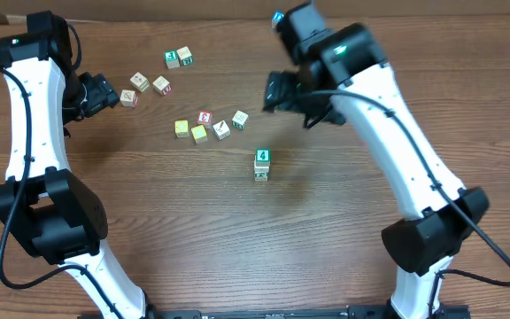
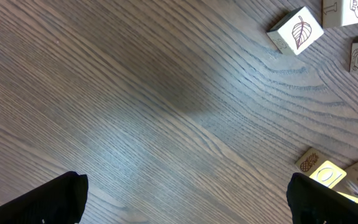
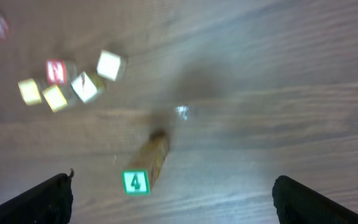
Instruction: Form a tower
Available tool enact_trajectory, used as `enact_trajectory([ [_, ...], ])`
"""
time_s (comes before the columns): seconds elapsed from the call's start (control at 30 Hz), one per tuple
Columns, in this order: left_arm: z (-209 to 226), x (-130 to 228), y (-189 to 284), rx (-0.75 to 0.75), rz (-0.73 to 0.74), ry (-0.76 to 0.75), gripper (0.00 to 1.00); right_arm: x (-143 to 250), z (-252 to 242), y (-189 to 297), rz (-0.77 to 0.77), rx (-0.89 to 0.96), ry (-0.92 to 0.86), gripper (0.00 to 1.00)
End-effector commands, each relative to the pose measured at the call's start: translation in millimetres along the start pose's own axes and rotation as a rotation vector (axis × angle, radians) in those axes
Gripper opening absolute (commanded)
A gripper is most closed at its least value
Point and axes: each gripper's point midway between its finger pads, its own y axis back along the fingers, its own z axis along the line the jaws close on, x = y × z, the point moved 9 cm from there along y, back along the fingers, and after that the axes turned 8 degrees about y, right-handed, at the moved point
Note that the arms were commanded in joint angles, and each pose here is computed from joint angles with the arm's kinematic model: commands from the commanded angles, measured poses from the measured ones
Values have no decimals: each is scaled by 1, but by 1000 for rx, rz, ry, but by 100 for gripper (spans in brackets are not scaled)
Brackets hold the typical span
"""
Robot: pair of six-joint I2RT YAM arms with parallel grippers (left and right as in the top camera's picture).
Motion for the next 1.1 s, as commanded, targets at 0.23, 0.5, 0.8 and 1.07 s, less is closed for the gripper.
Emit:
enact_trajectory([
  [0.23,-2,0,10,19,-24,-8,100,43,41,-79,101,12,119,100],
  [0.5,-2,0,10,19,-24,-8,100,62,37,-129,123,22,141,99],
  [0.8,-2,0,10,19,-24,-8,100,67,40,-147,89,5,211,86],
  [1.07,-2,0,10,19,-24,-8,99,66,41,-146,88,3,209,85],
])
